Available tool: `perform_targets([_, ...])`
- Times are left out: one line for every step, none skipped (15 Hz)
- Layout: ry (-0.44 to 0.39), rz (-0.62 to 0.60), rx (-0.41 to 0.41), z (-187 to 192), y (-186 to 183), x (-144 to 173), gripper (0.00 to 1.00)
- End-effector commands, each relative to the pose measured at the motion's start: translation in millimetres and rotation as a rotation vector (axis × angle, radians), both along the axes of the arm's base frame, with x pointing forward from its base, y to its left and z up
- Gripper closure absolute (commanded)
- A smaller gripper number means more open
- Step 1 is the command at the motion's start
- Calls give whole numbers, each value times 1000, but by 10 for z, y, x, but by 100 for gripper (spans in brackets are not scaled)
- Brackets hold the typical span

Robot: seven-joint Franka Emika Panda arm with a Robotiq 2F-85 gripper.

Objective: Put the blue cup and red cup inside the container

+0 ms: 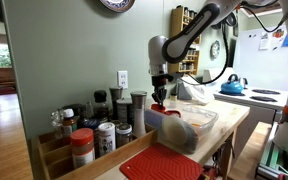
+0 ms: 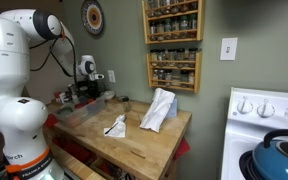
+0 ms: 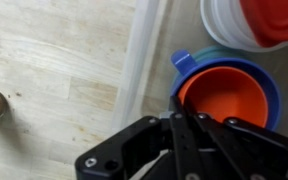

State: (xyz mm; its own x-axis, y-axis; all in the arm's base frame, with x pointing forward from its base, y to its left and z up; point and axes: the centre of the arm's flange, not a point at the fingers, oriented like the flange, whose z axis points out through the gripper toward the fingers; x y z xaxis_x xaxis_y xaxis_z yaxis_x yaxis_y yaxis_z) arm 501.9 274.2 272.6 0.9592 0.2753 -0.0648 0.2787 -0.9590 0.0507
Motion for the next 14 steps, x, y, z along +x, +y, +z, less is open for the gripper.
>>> perform_targets([51, 11, -31, -60, 106, 1, 99])
perform_targets([55, 8, -22, -59, 119, -1, 99])
perform_targets([52, 4, -7, -46, 134, 0, 99])
perform_targets([48, 3, 8, -26, 147, 4, 99])
perform_targets([48, -3, 16, -7, 158, 7, 78])
perform_targets([56, 2, 30, 21, 164, 4, 70])
perform_targets([52, 0, 36, 46, 163, 7, 64])
perform_targets([46, -2, 30, 121, 102, 13, 57])
perform_targets([45, -15, 26, 182, 65, 13, 50])
perform_targets([34, -15, 28, 312, -36, 11, 42])
perform_targets([15, -25, 27, 424, -130, 18, 35])
perform_targets([-5, -21, 31, 605, -272, 6, 27])
perform_targets([-10, -16, 30, 772, -413, -3, 20])
perform_targets([-9, -4, 32, 928, -556, -12, 13])
